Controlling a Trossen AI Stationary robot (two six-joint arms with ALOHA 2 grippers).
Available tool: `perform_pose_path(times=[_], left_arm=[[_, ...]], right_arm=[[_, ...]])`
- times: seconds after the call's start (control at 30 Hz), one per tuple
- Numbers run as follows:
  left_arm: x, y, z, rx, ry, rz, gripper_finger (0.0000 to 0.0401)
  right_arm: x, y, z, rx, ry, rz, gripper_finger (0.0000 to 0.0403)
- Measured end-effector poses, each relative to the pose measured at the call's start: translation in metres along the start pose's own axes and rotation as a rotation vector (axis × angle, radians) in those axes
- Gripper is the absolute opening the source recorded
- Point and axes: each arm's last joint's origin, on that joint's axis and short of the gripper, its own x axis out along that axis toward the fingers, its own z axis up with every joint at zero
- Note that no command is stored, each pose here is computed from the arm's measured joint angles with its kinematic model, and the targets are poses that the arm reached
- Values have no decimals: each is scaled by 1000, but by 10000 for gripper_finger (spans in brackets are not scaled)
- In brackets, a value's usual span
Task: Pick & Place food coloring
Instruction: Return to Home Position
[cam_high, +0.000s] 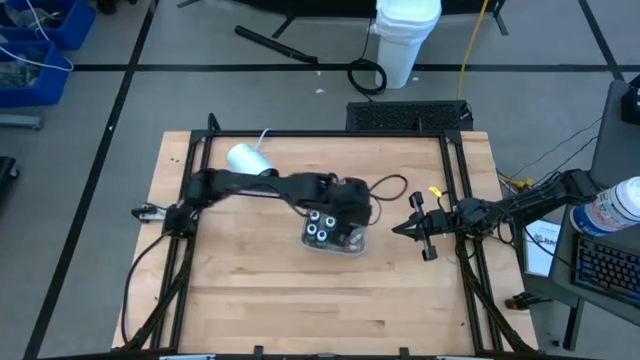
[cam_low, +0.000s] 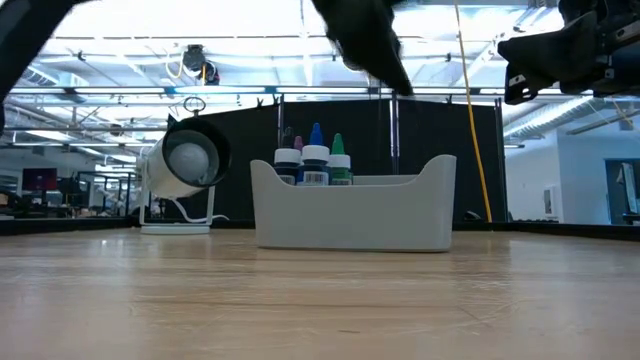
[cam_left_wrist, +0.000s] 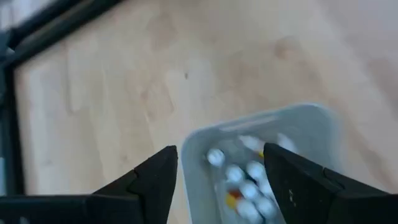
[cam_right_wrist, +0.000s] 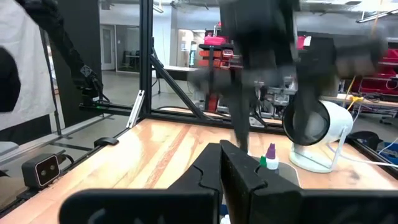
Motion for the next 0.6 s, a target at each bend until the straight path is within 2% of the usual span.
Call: perform_pose_path(times=[0.17, 0.27, 0.4, 0.5, 0.6], left_arm=[[-89, -13, 6, -26, -22, -33, 227], [-133, -29, -4, -34, 44, -125, 188], [-172, -54, -17, -43, -46, -225, 94], [-192, -75, -43, -67, -67, -262, 20], [-200, -96, -78, -98, -123, -276, 15]], right_arm=[[0, 0, 0, 0, 0, 0, 0], [0, 0, -1, 3, 11, 3, 0], [0, 2, -3, 1, 31, 41, 0], [0, 4, -3, 9, 26, 65, 0], [0, 6, -2, 4, 24, 88, 0]])
